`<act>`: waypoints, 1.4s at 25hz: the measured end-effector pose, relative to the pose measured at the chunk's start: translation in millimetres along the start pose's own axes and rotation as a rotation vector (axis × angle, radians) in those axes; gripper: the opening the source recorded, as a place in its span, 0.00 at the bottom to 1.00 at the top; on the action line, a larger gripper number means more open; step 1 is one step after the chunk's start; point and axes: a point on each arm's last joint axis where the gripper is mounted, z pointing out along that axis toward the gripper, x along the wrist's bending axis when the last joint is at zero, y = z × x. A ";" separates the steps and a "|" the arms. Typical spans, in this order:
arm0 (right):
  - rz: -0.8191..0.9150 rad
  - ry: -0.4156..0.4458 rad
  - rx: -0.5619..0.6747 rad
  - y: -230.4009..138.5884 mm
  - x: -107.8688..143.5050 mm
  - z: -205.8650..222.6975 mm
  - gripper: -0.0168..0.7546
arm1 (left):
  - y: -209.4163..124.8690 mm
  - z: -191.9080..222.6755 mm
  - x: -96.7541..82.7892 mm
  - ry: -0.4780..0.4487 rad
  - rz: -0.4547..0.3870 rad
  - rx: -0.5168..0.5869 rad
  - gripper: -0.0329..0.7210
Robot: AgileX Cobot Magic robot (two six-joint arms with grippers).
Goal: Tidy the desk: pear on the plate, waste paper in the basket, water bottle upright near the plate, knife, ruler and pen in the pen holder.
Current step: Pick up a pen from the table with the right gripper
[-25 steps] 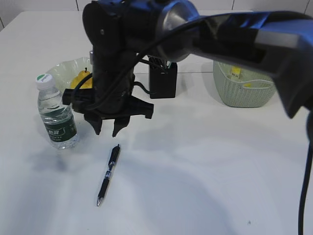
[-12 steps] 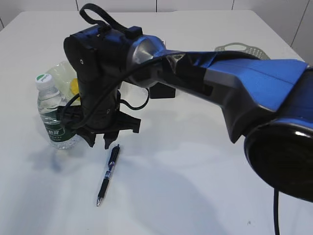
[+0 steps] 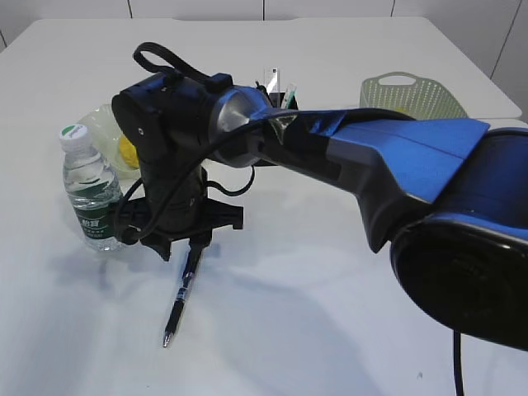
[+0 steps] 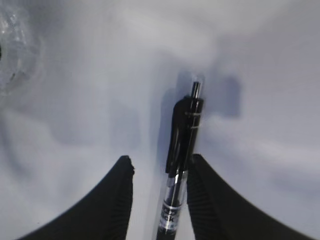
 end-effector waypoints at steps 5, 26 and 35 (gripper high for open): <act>0.000 -0.005 -0.005 2.7 -2.6 0.2 0.41 | 0.4 0.0 0.0 0.000 0.000 -0.005 0.66; 0.012 -0.023 0.039 2.5 -6.6 22.0 0.42 | 1.4 0.0 0.0 0.000 0.000 -0.015 0.66; 0.013 -0.032 0.053 1.9 -7.9 30.4 0.41 | 1.9 0.0 0.1 0.001 0.000 -0.021 0.66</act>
